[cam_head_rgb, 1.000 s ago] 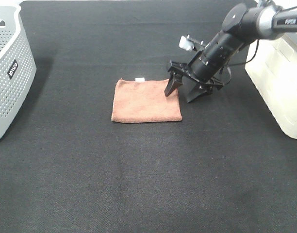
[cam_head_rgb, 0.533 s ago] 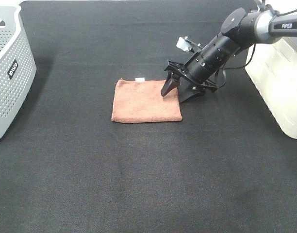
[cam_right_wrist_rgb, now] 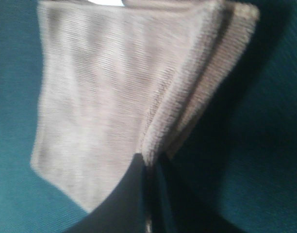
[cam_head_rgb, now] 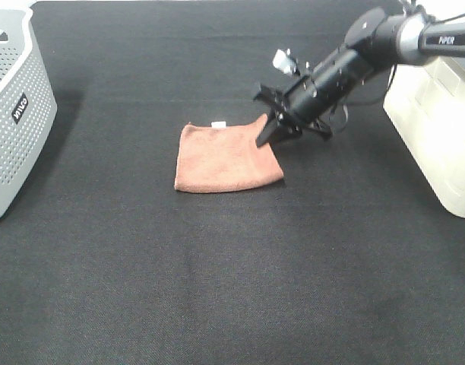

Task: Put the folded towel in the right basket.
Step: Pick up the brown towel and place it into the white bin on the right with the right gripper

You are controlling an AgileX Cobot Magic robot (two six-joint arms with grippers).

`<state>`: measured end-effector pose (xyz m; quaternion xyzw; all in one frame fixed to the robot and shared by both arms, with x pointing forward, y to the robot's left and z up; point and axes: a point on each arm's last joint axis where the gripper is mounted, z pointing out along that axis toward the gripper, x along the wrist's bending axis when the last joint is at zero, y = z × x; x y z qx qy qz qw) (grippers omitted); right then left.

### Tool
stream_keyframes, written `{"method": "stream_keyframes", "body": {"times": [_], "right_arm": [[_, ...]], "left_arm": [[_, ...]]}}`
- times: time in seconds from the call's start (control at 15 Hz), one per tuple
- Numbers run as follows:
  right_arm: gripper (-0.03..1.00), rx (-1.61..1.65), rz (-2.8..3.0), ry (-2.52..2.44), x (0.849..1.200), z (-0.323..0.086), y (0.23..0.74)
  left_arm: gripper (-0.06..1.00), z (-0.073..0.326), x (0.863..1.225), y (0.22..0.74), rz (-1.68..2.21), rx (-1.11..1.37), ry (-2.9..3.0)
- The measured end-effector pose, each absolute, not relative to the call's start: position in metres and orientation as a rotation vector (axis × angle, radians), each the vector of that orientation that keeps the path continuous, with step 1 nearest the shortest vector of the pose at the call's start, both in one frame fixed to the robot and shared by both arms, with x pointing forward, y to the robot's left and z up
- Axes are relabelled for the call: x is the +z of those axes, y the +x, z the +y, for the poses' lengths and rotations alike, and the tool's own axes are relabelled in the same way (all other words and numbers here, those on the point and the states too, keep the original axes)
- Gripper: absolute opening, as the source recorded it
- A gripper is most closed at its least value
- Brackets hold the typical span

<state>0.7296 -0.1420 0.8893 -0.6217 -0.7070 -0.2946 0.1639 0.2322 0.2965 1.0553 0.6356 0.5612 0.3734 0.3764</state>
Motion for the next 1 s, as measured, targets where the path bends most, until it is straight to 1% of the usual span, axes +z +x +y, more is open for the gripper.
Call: {"method": "stream_keyframes", "body": {"times": [0.07,0.4,0.47,0.6,0.67,1.0], "right_arm": [[0.0,-0.863,-2.032,-1.742,0.901,-0.14,0.733],[0.0,-0.999,-2.098,-1.657,0.981,-0.135,0.746],[0.0,-0.999,-2.098,-1.657,0.981,-0.135,0.746],[0.0,-1.07,-2.152,-1.706,1.014,-0.139,0.748],[0.0,-1.122,-2.213,-1.732,1.045,-0.144,0.743],[0.0,-1.266,-2.479,-1.84,1.151,-0.171,0.704]], "left_arm": [[0.87,0.297,1.055,0.232,1.436,0.955,1.626],[0.87,0.297,1.055,0.232,1.436,0.955,1.626],[0.87,0.297,1.055,0.232,1.436,0.955,1.626],[0.87,0.297,1.055,0.232,1.436,0.955,1.626],[0.87,0.297,1.055,0.232,1.436,0.955,1.626],[0.87,0.297,1.055,0.232,1.436,0.955,1.626]]}}
